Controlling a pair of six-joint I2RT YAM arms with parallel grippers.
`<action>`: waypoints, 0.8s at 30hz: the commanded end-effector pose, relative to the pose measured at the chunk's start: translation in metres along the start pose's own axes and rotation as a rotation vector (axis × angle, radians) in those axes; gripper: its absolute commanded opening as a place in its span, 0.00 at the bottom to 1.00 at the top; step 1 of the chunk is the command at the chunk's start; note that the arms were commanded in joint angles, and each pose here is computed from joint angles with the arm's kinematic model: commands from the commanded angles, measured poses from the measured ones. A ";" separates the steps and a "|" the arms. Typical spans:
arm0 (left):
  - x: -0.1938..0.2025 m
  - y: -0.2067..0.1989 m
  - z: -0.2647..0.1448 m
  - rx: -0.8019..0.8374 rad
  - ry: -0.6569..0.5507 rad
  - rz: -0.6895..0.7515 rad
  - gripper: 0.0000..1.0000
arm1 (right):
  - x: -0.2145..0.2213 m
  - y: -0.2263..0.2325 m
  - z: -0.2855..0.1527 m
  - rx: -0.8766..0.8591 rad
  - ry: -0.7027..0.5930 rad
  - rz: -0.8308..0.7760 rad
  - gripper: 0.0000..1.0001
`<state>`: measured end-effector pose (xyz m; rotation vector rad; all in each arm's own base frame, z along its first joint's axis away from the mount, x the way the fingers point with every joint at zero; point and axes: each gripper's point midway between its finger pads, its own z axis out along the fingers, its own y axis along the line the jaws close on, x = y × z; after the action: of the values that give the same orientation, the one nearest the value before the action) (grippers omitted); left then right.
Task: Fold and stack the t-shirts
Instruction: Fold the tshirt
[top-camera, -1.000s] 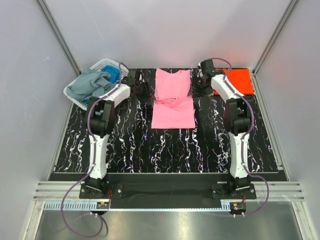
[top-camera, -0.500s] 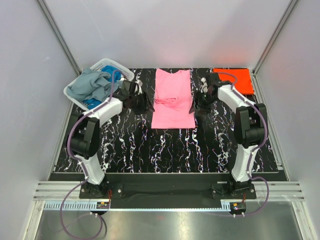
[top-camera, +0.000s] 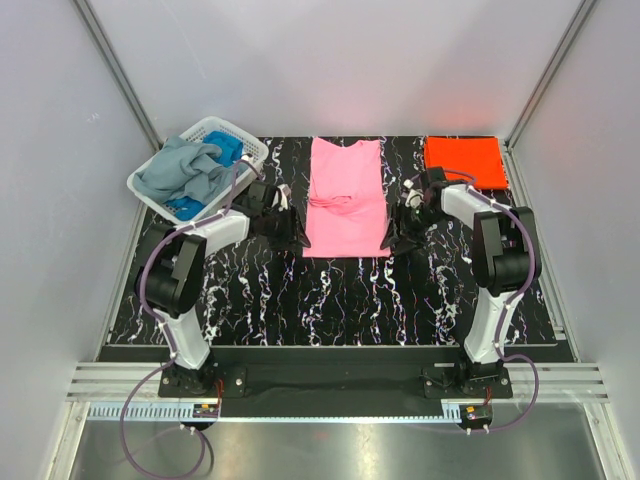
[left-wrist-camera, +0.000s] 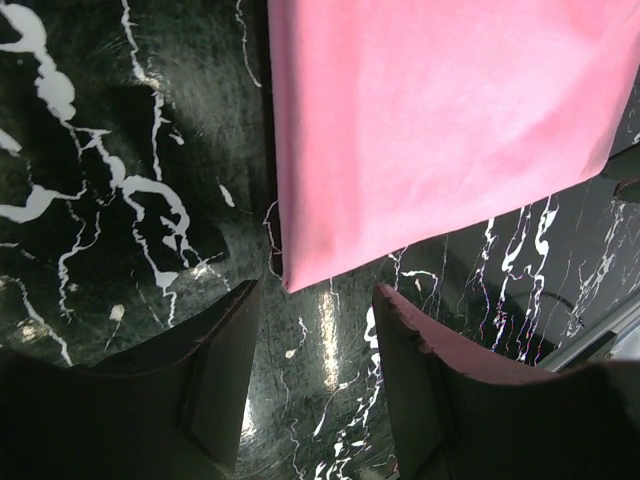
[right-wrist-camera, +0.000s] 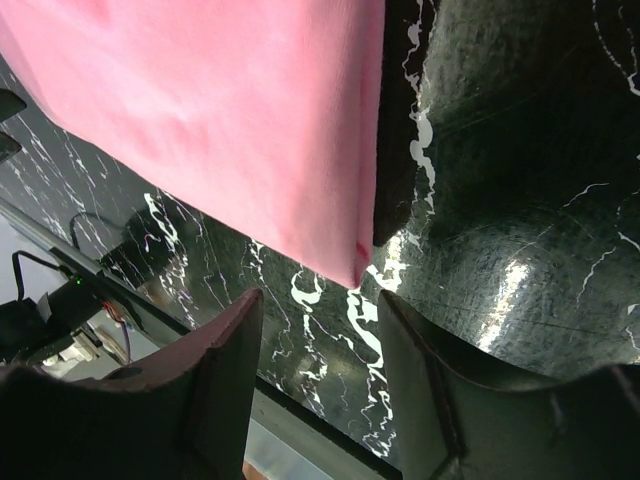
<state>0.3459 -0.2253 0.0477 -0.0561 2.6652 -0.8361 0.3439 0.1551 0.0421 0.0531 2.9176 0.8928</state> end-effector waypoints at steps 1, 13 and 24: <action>-0.001 -0.002 0.012 0.028 -0.006 0.033 0.53 | -0.001 0.004 0.002 -0.058 -0.001 -0.039 0.56; 0.005 0.004 0.029 0.024 0.031 0.022 0.42 | 0.000 -0.014 0.024 -0.053 0.036 -0.059 0.48; 0.020 0.016 0.018 -0.100 0.061 -0.037 0.00 | 0.015 -0.024 0.013 0.046 0.023 0.058 0.00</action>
<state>0.3441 -0.2358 0.0198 -0.0697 2.7182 -0.8492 0.3384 0.1530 0.0108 0.0441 2.9584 0.9277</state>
